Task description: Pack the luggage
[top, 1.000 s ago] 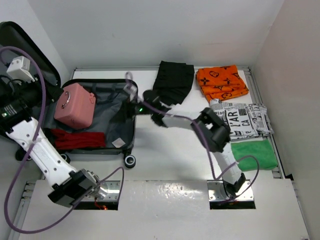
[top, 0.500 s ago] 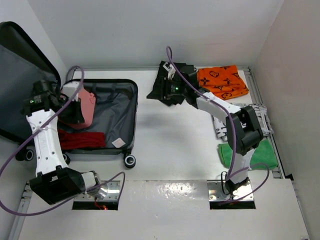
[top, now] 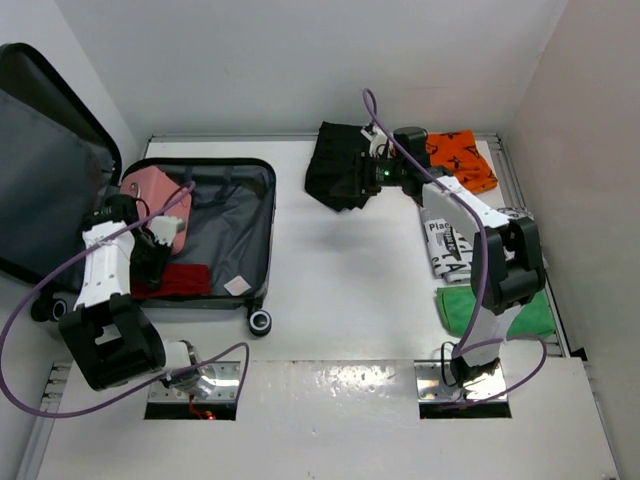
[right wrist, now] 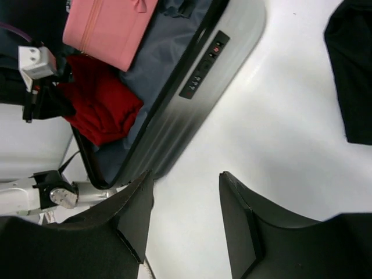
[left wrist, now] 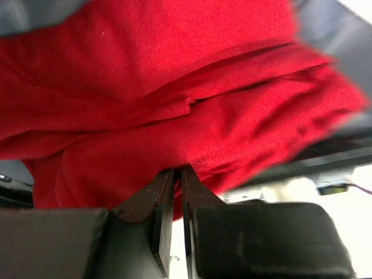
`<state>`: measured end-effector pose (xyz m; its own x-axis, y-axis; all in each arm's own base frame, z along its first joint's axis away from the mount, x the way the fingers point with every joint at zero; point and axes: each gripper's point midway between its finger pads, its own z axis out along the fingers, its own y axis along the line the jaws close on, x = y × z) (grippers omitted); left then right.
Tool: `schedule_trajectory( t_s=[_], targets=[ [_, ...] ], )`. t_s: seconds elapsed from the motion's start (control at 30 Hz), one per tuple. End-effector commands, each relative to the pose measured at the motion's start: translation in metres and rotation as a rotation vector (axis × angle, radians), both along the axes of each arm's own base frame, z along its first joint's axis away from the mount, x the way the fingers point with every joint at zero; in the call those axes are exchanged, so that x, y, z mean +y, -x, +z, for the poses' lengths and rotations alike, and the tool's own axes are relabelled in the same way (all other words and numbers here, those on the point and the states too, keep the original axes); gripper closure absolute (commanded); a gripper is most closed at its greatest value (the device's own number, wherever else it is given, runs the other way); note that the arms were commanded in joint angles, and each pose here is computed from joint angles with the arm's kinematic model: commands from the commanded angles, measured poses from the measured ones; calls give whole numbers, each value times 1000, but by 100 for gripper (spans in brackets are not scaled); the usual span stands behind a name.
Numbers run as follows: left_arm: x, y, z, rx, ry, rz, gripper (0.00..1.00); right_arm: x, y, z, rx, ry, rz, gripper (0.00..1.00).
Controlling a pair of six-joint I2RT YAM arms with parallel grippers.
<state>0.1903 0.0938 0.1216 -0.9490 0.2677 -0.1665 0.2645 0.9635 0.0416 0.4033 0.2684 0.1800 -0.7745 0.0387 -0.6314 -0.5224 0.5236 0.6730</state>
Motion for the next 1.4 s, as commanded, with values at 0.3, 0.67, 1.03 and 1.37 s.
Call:
schedule_trajectory(
  t_s=[0.3,0.67,1.03,1.37],
  targets=[
    [77,-13,-44,6,-351,-95,86,-24,-16,27,-89,47,-46,48],
    [78,-75,5,-325,-380,-229,37,-29,-12,32,-138,89,-55,37],
    [-2,-116,229,-988,-25,-175,8,-121,-53,16,-92,275,-458,15],
    [-34,-160,273,-1053,295,30,6,-43,-136,-46,-618,585,-9,0]
  ],
)
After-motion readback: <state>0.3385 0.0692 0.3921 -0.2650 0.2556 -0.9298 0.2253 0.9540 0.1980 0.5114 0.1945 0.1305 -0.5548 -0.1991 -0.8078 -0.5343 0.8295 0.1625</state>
